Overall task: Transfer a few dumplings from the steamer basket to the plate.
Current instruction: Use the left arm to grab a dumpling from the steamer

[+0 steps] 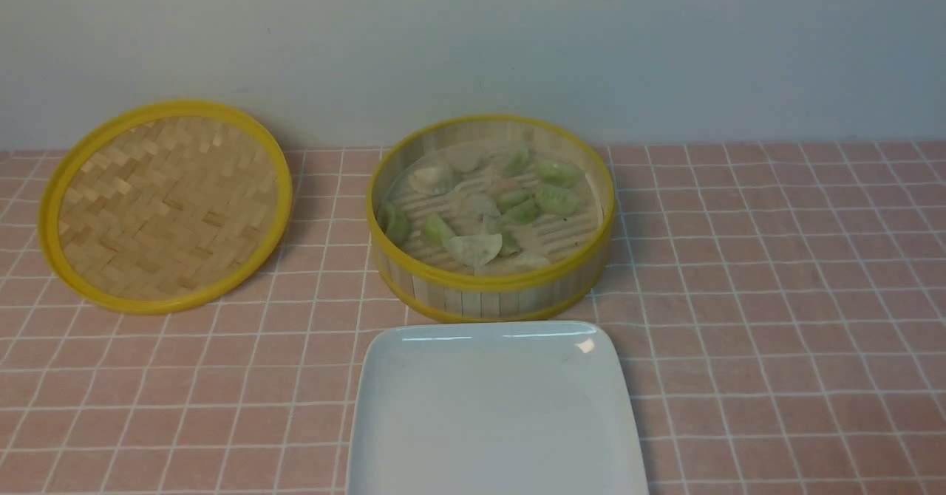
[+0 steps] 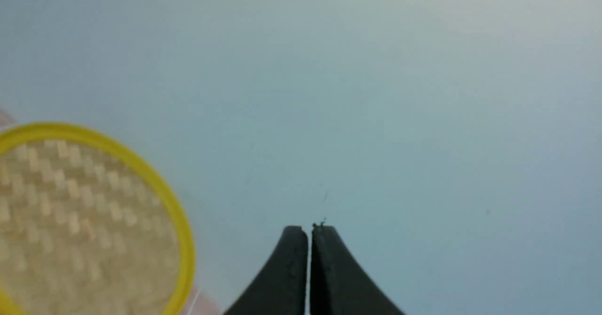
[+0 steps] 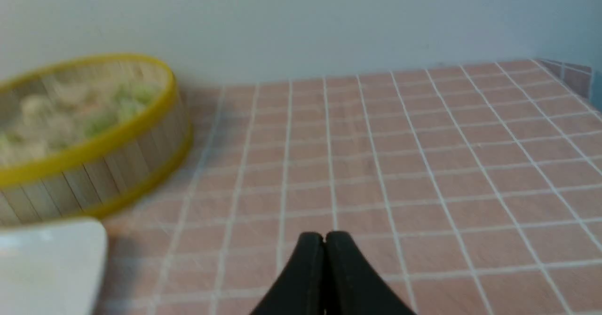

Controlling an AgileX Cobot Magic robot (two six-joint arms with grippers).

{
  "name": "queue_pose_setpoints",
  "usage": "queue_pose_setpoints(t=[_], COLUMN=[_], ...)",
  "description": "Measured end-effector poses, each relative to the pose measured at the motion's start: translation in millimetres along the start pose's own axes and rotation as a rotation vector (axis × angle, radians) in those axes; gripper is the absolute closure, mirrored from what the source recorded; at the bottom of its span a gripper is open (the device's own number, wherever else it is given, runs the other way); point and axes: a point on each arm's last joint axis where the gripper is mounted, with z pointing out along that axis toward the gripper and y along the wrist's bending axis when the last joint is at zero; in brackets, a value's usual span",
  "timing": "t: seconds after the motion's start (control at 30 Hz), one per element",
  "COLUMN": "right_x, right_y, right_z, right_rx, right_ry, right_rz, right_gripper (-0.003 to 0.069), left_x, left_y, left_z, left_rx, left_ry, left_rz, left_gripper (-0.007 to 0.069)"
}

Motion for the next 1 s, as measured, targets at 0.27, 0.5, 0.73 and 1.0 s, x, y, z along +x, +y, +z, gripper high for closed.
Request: queue_pose_setpoints(t=[0.27, 0.5, 0.73, 1.0], right_x=[-31, -36, -105, -160], right_y=[0, 0, 37, 59], right_z=[-5, -7, -17, 25], right_rx=[-0.07, -0.082, -0.186, -0.135], right_ry=[-0.342, -0.36, 0.05, 0.709], right_rz=[0.412, 0.469, 0.309, -0.018], right_gripper=[0.0673, 0.0673, 0.0673, 0.0673], left_x=[-45, -42, 18, 92], left_y=[-85, -119, -94, -102], left_z=[20, 96, 181, 239], left_rx=[0.121, -0.167, -0.203, -0.037], left_ry=[0.137, 0.774, 1.367, 1.554], left_rz=[0.225, 0.56, 0.665, 0.754], left_gripper=[0.0631, 0.0631, 0.0631, 0.0631])
